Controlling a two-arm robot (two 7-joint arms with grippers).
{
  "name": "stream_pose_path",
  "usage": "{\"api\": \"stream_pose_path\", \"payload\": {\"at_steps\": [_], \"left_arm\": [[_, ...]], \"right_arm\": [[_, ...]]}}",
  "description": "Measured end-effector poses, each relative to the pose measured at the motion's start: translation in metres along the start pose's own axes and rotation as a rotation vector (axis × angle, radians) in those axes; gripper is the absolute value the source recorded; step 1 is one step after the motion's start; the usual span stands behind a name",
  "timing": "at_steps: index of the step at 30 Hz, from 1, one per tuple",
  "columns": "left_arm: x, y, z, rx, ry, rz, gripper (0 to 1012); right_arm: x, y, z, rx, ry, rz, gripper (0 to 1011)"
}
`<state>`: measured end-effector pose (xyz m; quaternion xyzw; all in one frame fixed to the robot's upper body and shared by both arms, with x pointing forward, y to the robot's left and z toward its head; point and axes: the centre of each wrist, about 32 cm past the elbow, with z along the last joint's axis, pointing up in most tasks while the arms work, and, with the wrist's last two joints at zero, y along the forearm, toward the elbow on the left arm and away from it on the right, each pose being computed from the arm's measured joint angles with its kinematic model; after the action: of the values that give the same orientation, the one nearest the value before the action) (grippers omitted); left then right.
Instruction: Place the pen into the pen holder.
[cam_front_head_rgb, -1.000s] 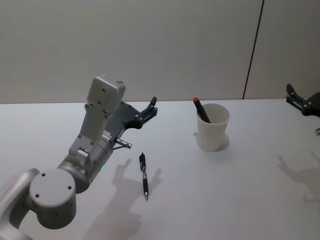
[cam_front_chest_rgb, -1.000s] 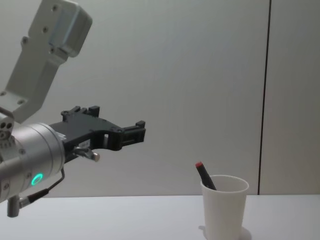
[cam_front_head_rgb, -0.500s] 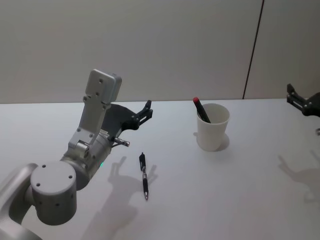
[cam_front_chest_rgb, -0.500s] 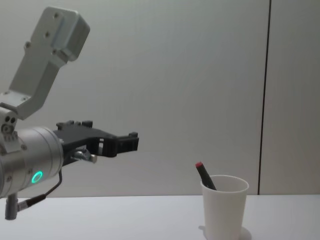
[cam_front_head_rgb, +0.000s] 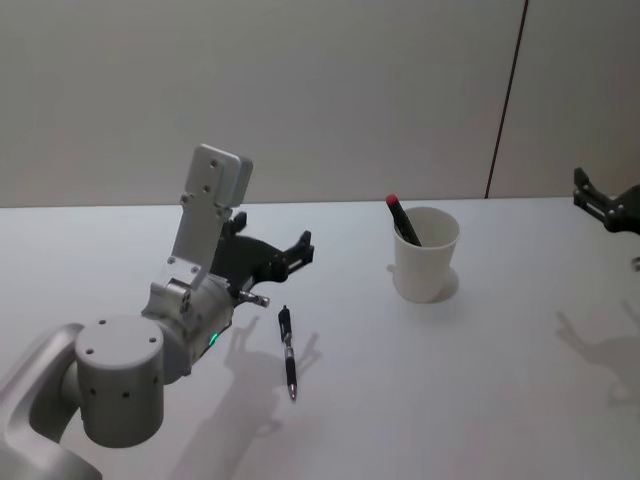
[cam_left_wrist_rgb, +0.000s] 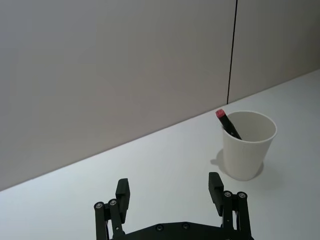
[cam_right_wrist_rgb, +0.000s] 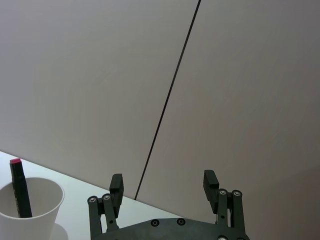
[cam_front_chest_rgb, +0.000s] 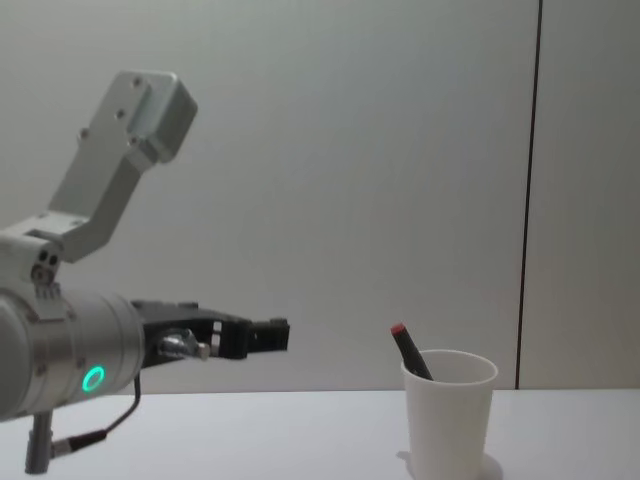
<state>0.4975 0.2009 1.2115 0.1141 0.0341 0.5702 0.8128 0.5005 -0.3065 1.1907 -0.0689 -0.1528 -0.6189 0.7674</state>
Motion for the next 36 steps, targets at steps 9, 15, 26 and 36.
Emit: {"api": "stream_pose_path", "payload": {"at_steps": [9, 15, 26, 36], "left_arm": [[-0.009, -0.0014, -0.0035, 0.097, 0.044, 0.006, 1004], [-0.0169, -0.001, -0.0074, 0.159, 0.073, 0.027, 1004], [-0.0291, -0.0025, -0.0193, 0.244, 0.118, 0.067, 1004], [-0.0347, -0.0087, -0.0309, 0.299, 0.134, 0.091, 1004]], "right_arm": [[0.0, 0.0, 0.0, 0.0, 0.0, 0.0, 1002], [0.0, 0.0, 0.0, 0.0, 0.0, 0.0, 1002], [0.0, 0.0, 0.0, 0.0, 0.0, 0.0, 1002], [0.0, 0.0, 0.0, 0.0, 0.0, 0.0, 1002]]}}
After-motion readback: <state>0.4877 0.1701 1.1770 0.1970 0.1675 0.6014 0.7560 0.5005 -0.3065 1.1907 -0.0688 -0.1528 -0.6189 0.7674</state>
